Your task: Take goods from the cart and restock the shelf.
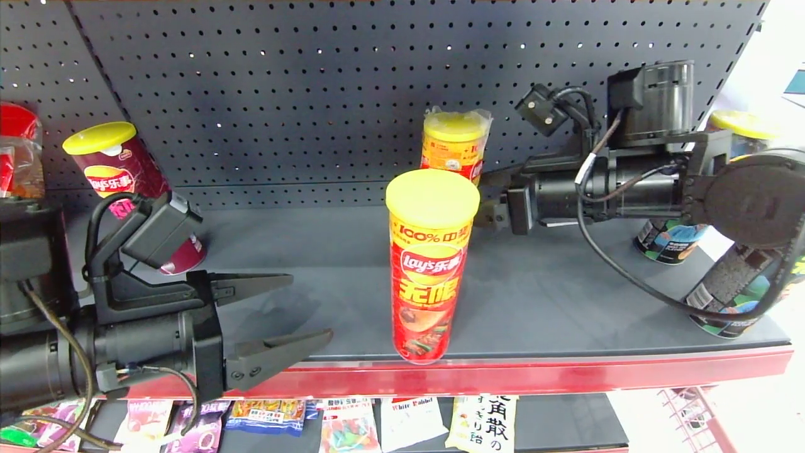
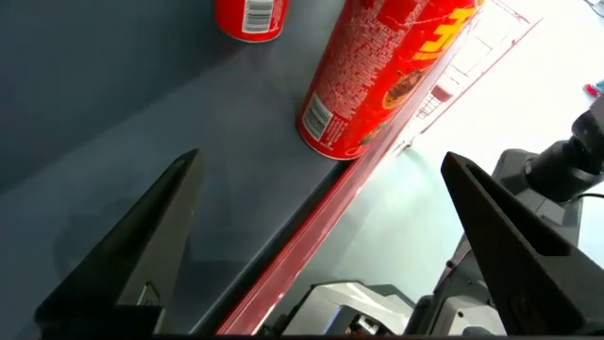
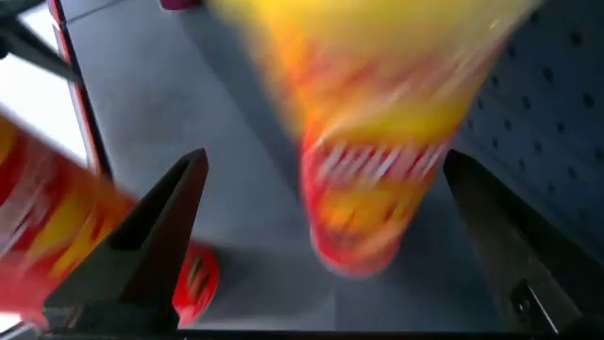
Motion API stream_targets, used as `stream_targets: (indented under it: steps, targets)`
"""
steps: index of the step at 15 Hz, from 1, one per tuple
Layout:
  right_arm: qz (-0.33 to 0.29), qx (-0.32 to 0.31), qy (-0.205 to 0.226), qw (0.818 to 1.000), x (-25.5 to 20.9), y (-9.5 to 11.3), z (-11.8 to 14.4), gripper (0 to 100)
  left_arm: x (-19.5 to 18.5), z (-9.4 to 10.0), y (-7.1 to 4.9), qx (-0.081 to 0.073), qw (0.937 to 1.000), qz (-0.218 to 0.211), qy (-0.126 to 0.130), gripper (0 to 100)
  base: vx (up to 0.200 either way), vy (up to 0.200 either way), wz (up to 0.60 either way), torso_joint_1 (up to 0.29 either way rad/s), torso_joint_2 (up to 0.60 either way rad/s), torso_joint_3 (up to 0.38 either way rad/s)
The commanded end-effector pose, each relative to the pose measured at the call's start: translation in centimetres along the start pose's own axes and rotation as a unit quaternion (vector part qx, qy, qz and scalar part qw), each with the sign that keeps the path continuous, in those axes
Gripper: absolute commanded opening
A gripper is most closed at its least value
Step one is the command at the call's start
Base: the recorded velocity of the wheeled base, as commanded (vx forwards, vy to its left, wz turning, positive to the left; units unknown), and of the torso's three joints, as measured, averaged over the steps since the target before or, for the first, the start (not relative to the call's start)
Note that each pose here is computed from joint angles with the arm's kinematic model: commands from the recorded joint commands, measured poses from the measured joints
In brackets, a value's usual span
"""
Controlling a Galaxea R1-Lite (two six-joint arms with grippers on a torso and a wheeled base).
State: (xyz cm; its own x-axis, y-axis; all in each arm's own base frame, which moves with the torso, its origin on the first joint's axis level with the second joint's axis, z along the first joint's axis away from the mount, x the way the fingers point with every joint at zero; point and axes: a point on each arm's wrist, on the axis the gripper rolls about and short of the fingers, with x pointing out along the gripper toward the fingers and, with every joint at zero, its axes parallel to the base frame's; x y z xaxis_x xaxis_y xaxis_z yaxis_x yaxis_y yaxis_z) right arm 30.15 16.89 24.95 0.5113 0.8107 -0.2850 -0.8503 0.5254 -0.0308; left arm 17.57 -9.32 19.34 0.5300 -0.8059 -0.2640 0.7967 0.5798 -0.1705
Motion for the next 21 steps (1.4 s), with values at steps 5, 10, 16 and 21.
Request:
stream_targets:
  steps: [5, 10, 16, 21]
  targets:
    - [-0.026, 0.012, 0.019, 0.999, -8.2, 4.8, -2.9, 100, 1.2, -0.2, 0.8, -0.005, 0.9997, 0.019, 0.016, 100, 0.0, 0.0, 0.0, 0.0, 0.0, 0.0]
    - [-0.041, 0.017, 0.028, 0.999, -15.3, 9.7, -8.3, 100, 3.6, -0.4, 2.3, 0.024, 0.9983, 0.033, 0.042, 100, 0.0, 0.0, 0.0, 0.0, 0.0, 0.0]
    - [-0.109, 0.02, -0.013, 0.994, -19.0, 11.0, -8.9, 100, 6.2, -0.4, 3.5, 0.044, 0.9963, 0.041, 0.062, 100, 0.0, 0.0, 0.0, 0.0, 0.0, 0.0]
    - [-0.136, 0.037, -0.019, 0.99, -19.5, 10.7, -8.9, 100, 7.6, -0.6, 3.7, 0.048, 0.9956, 0.034, 0.073, 100, 0.0, 0.0, 0.0, 0.0, 0.0, 0.0]
